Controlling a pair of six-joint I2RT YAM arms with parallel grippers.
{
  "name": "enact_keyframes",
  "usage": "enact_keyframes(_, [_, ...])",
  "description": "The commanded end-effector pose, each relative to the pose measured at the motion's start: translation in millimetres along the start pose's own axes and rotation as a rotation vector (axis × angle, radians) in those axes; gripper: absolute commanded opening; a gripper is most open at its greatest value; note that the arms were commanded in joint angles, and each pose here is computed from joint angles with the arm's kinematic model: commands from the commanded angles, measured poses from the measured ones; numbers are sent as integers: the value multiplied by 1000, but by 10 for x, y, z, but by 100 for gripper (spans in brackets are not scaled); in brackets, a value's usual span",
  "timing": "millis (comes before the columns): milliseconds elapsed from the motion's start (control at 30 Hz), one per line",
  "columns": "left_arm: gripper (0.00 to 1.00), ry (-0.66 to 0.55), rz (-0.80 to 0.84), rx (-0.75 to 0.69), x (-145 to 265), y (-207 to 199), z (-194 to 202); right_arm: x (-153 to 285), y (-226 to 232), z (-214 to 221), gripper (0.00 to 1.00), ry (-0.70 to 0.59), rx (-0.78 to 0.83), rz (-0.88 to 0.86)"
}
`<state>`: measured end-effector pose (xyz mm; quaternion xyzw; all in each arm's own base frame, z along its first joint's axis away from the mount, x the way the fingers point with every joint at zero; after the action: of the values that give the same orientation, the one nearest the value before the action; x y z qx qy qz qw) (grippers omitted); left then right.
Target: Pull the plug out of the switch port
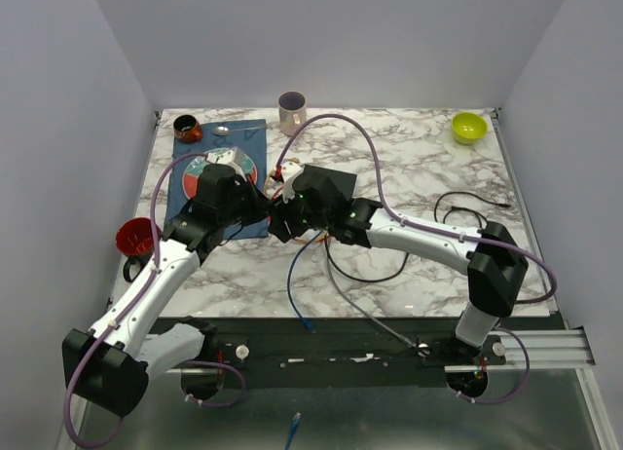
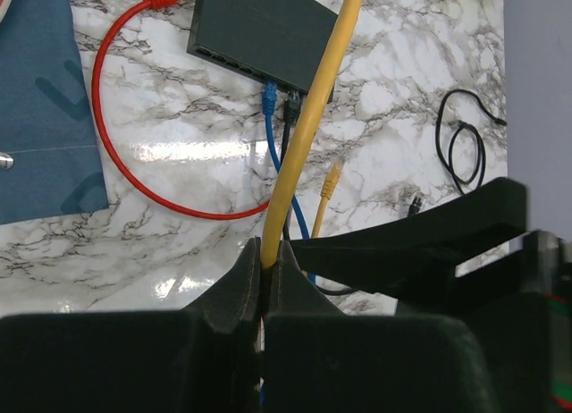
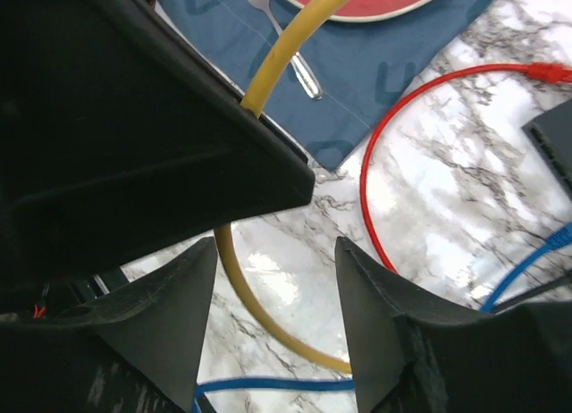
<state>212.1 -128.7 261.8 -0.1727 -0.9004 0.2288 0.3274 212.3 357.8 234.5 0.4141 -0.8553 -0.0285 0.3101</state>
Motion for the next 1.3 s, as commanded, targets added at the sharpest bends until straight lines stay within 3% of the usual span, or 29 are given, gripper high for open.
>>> enact_keyframes(0, [0, -13, 56, -2, 96, -74, -24, -82, 126, -42, 56, 37, 5, -119])
enact_keyframes(33, [0, -7, 54, -1, 87, -69, -15, -80, 155, -47, 52, 36, 3, -137])
enact_keyframes(67, [0, -7, 55, -3, 83, -69, -15, -57, 181, -73, 35, 29, 6, -154])
enact_keyframes(100, [0, -7, 54, -1, 81, -70, -19, -32, 212, -79, 25, 32, 10, -177])
enact_keyframes(133, [7, -4, 46, 3, 78, -63, -13, 12, 236, -98, 16, 24, 9, -186])
enact_keyframes(167, [26, 5, 17, 11, 86, -41, 0, 108, 268, -148, 5, 1, 11, -198])
enact_keyframes(200, [60, -25, -62, 20, 91, 13, -21, 178, 311, -164, 3, -12, 16, -209])
enact_keyframes(267, [90, -70, -174, 62, 175, 80, -50, 312, 346, -229, 1, -50, 15, -209])
enact_keyframes(300, [99, -126, -229, 83, 207, 138, -96, 474, 381, -297, 1, -81, 17, -232])
enact_keyframes(500, [99, -279, -280, 213, 375, 284, -116, 1042, 603, -488, 1, -216, 4, -494])
enact_keyframes(567, [99, -277, -294, 231, 365, 319, -92, 1226, 701, -551, 1, -292, 13, -632])
enact_keyframes(733, [99, -234, -299, 248, 304, 384, 23, 1330, 757, -486, 1, -335, -5, -854])
enact_keyframes(800, [99, -220, -308, 248, 298, 414, 74, 1373, 713, -519, 1, -377, -25, -872])
enact_keyframes(833, [99, -219, -314, 251, 299, 427, 86, 1368, 669, -529, 1, -389, -49, -808])
enact_keyframes(867, [99, -217, -317, 249, 300, 438, 103, 1321, 523, -659, 1, -493, -110, -555])
enact_keyframes(900, [99, -212, -323, 248, 304, 446, 116, 1265, 363, -572, 1, -435, -160, -356])
enact_keyframes(967, [99, -202, -324, 247, 300, 457, 135, 1336, -125, -684, 1, -546, -307, 28])
enact_keyframes(1100, [99, -169, -305, 262, 233, 465, 178, 1519, -1202, -385, 1, -541, -605, 390])
enact_keyframes(1267, [99, -124, -267, 289, 127, 470, 244, 1876, -2110, -20, 1, -572, -773, 772])
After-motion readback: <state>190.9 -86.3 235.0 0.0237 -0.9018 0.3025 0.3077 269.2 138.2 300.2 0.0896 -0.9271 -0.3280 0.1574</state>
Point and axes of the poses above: each gripper's point midway between its finger pads, its own x axis back along the fingers, its own y axis along the line the jaws close on, z = x × y, the point moved 10 cm from there along x, back along the fingers, and after that the axes turned 7 degrees about -x, right-handed, at the moved point
